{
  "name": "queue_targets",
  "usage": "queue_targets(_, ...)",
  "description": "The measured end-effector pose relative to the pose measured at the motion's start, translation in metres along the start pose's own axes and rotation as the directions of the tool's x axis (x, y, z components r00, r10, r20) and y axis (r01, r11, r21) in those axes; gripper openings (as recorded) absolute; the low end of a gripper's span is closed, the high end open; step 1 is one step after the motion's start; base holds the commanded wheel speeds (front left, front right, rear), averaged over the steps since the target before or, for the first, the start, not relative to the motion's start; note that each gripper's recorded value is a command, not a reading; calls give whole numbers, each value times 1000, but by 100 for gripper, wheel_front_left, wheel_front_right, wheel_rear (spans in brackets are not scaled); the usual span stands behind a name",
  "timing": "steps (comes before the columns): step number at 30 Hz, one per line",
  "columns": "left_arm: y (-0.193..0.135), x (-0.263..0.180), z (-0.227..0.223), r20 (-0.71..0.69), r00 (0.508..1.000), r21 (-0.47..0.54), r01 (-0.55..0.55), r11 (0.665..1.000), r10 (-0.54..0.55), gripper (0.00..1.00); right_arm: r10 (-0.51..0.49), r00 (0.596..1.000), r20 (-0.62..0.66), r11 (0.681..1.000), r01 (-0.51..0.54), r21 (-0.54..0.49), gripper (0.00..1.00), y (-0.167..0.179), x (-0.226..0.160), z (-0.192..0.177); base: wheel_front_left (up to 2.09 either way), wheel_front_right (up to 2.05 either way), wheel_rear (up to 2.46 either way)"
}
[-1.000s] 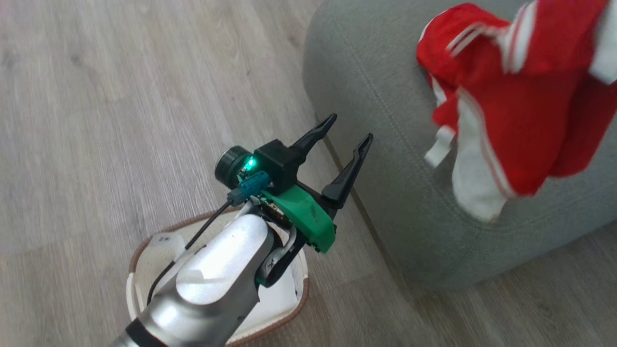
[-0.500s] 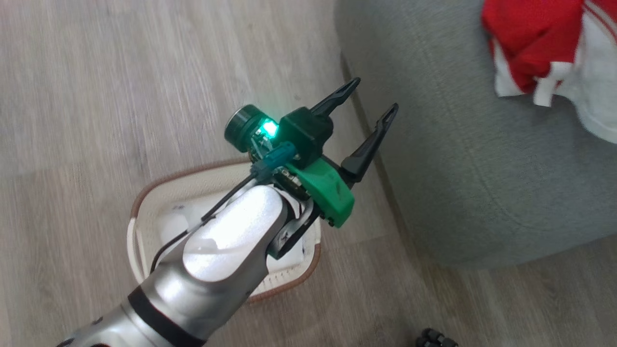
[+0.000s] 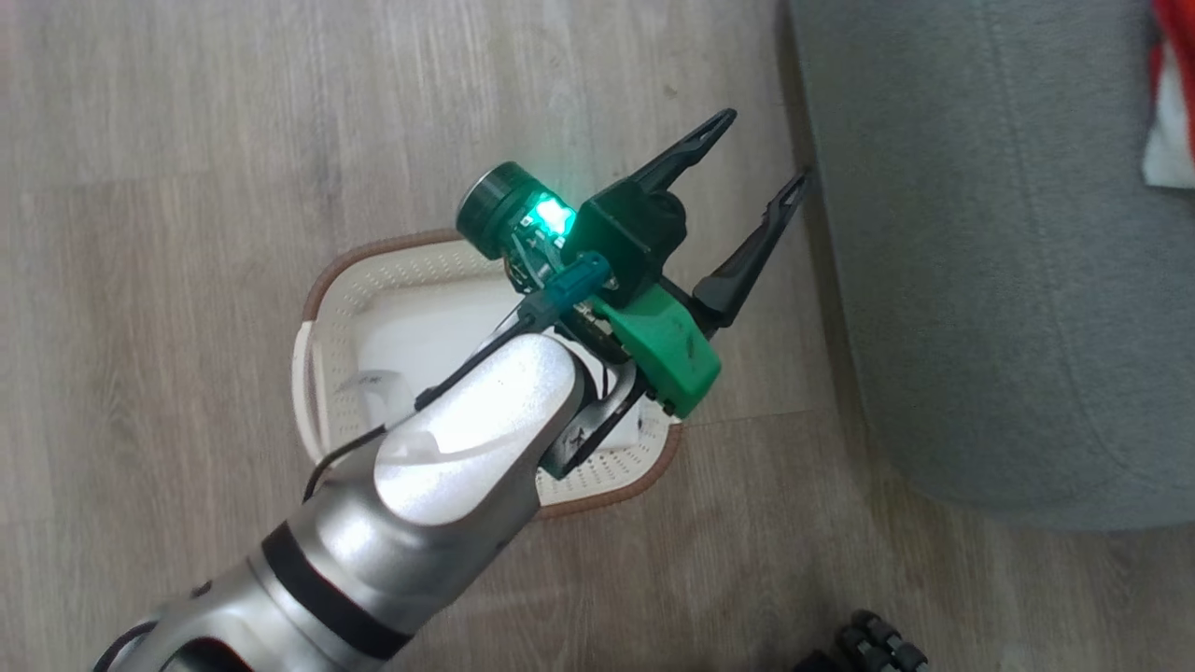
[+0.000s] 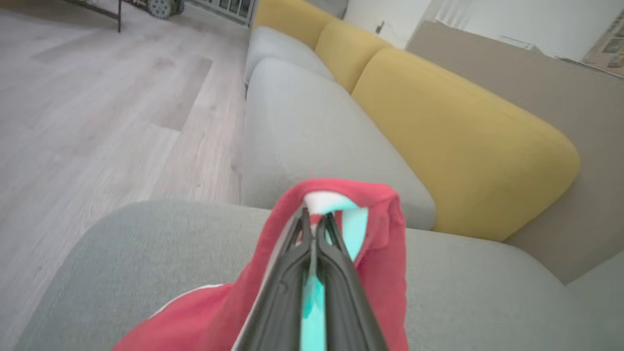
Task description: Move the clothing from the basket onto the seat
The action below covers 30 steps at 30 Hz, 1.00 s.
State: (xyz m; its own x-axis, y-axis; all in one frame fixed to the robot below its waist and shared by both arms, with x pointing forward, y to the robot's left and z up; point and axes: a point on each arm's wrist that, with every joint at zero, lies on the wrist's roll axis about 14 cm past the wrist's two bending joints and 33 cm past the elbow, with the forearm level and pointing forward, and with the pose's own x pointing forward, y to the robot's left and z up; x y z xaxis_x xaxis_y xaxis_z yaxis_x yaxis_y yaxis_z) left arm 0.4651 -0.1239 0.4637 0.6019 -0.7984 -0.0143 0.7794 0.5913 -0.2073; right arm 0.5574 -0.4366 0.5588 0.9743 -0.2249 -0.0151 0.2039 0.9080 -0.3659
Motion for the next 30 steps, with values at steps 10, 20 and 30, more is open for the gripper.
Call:
queue_targets(10,6,-3,-7,-5,1000,-4,-19,1000,19,100,73,950,-305,997,-68,26,0,35,-2,-77,0,0,0)
queue_targets(20,2,-2,9,29,999,15,-15,1000,14,100,104,923,-371,994,-81,78,100,37,-17,-79,0,0,0)
queue_targets(30,-23,-14,48,102,995,33,-7,999,3,100,164,938,-306,986,-145,82,100,33,-37,-17,0,0,0)
